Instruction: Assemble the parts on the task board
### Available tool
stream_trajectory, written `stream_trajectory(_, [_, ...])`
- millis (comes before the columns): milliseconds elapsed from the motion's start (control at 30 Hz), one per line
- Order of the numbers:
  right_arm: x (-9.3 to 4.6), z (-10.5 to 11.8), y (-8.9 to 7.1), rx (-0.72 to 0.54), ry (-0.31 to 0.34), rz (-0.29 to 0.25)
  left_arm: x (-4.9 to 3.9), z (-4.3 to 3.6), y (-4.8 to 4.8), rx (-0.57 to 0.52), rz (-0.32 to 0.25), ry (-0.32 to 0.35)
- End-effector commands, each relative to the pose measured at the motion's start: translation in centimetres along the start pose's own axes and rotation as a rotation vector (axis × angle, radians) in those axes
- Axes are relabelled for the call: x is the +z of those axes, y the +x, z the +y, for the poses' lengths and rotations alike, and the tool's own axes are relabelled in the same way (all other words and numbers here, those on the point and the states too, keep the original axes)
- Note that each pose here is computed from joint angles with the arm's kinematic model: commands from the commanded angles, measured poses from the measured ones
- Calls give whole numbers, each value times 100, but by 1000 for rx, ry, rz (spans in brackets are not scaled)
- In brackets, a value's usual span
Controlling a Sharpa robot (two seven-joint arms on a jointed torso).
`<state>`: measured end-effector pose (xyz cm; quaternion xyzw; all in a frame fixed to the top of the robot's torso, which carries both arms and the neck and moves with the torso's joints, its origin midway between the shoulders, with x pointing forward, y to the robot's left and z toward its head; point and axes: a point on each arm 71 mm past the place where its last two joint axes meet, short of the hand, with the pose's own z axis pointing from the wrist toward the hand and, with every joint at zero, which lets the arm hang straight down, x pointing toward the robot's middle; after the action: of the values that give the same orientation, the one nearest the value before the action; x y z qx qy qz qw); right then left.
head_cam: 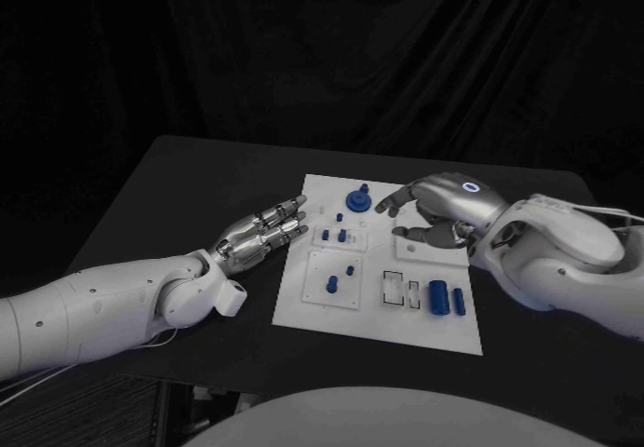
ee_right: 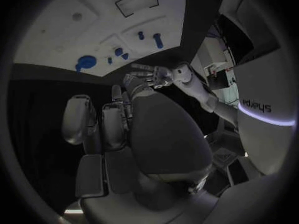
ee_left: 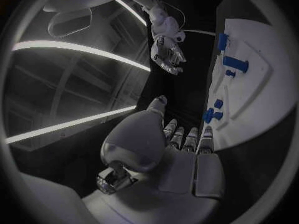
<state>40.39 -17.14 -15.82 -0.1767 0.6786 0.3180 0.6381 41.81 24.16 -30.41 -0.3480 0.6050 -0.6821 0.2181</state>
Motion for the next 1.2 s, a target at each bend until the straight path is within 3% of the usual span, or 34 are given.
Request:
stream_trajectory(33, [-127,-207,-99,235,111,-2,-11,-103,-3,2,-13,147])
stream_trajectory(167, [-324,-492,-113,282,225,58,-5,-100,0,3,-14,147])
stream_trajectory(300, [-597,-736,14,322,361,108,2,-105,4,4,-14,156])
stream_trajectory(600, [-889,-915,323,244,566,244,3,-122,27,0,-9,179])
stream_trajectory(867, [-962,-887,461,103,629,318,-4,-118,19,-2,-8,171])
stream_trajectory(1200, [-967,-774,603,78,627,360,2,-108,15,-5,-4,160])
